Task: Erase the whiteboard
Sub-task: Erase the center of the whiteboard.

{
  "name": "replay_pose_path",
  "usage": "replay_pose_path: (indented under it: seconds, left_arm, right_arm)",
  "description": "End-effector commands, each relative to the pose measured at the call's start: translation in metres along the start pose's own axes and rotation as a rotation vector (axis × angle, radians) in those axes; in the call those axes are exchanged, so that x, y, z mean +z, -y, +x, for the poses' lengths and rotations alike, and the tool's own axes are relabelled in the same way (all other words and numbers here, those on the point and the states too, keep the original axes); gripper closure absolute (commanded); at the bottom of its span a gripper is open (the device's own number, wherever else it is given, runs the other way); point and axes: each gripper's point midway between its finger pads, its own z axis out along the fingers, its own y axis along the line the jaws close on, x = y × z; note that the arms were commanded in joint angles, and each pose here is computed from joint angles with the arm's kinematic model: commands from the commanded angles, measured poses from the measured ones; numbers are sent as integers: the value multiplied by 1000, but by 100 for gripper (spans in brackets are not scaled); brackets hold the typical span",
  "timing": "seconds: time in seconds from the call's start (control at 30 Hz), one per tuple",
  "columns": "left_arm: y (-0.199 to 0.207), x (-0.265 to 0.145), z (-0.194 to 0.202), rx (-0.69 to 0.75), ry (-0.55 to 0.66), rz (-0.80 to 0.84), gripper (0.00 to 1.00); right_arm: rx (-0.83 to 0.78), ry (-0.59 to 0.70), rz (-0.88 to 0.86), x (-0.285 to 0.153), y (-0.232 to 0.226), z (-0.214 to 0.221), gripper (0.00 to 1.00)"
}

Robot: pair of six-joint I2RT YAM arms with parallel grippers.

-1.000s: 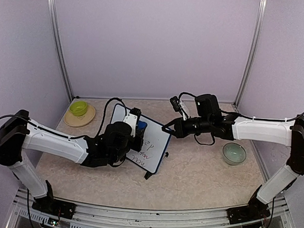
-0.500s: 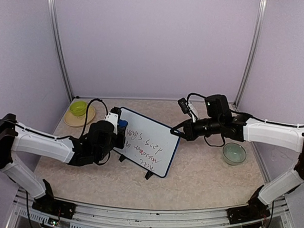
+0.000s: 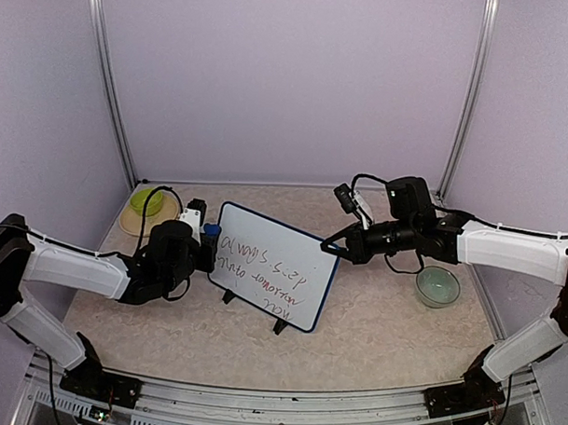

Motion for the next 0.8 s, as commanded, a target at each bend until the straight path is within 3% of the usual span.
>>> replay_pose_path:
  seconds: [0.0, 0.43, 0.77]
  left_arm:
    - [9, 0, -12, -33, 42, 127, 82]
    - [28, 9, -25, -18, 47, 210, 82]
    - [32, 23, -57, -11, 83, 170, 82]
  right_arm:
    - [3, -78, 7, 2, 7, 23, 100]
    - [6, -75, 0, 4, 7, 27, 100]
    - [11, -80, -5, 7, 8, 29, 100]
